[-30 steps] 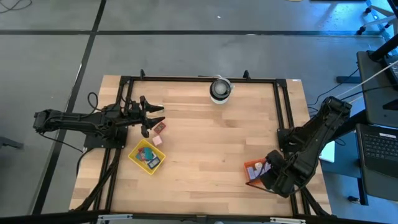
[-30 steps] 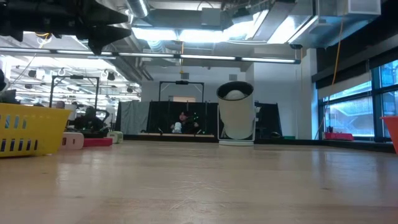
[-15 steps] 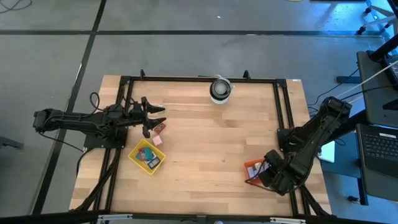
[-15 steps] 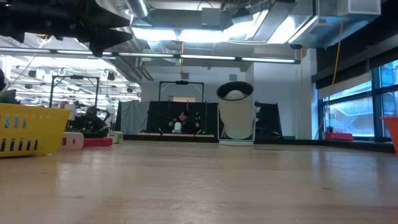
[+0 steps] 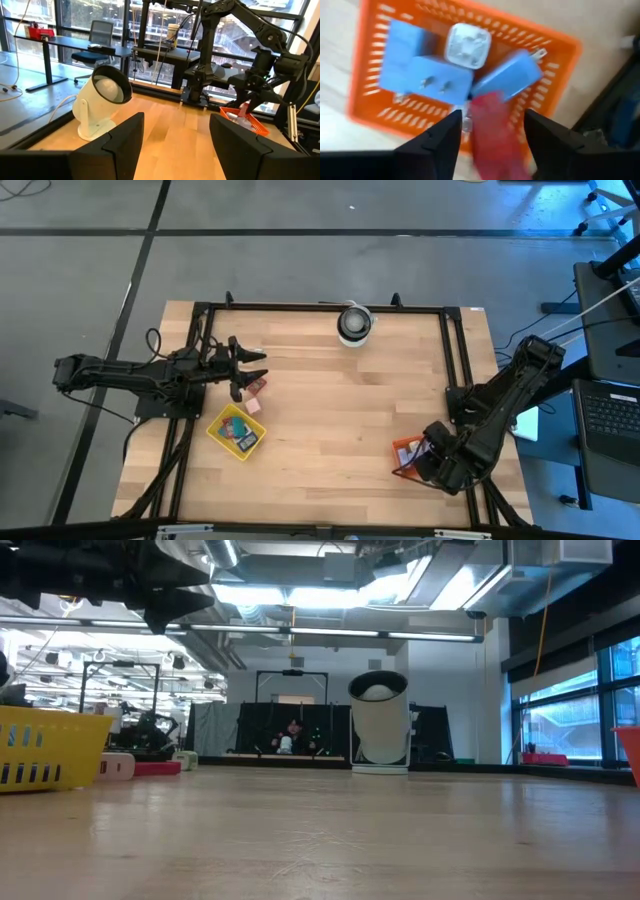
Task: Pick & Place Office items
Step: Put the red charger adapter into the orange bin, then put the red digital timer into the yellow bin
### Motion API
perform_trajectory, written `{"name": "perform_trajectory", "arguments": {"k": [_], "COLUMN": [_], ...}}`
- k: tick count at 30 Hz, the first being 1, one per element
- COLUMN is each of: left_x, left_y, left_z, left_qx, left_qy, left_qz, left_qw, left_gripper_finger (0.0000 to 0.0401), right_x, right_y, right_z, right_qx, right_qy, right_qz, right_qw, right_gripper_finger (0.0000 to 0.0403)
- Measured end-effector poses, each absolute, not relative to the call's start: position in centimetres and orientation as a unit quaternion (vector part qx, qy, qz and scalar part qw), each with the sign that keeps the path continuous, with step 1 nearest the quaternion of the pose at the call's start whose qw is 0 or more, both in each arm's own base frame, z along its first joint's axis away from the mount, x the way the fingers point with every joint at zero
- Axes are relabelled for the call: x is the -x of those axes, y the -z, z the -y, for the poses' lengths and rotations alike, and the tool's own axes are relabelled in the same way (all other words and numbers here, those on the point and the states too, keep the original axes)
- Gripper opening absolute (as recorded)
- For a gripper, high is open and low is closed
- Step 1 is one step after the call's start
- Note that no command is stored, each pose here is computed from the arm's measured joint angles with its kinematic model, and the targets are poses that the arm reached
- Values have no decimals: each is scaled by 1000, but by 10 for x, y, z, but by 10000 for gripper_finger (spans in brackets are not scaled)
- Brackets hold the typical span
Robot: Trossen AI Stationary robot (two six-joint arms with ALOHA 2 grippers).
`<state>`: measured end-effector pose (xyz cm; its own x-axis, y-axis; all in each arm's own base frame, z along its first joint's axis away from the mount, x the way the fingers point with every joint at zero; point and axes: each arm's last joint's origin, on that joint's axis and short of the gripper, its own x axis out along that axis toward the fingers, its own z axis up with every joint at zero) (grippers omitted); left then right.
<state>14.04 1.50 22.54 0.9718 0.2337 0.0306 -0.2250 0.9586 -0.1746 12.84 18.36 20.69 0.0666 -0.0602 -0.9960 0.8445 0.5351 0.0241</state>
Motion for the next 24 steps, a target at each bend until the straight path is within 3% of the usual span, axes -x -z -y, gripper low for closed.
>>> {"name": "perform_trajectory", "arguments": {"k": [5, 14, 24], "left_x": [-140, -141, -141], "left_y": [-226, -226, -226], "left_z": [-15, -15, -15], "left_qx": [85, 81, 86], "left_qy": [-116, -116, -116], "left_qz": [28, 27, 28], "left_qw": [989, 990, 989], "left_gripper_finger": [221, 221, 221], "right_x": [-129, -132, -155], "right_y": [-210, -211, -230], "right_z": [-182, -178, -144], "right_qx": [-325, -317, -281], "right_qy": [356, 367, 355], "right_qz": [-584, -559, -455], "right_qw": [653, 672, 767], "right_gripper_finger": [231, 224, 224]}}
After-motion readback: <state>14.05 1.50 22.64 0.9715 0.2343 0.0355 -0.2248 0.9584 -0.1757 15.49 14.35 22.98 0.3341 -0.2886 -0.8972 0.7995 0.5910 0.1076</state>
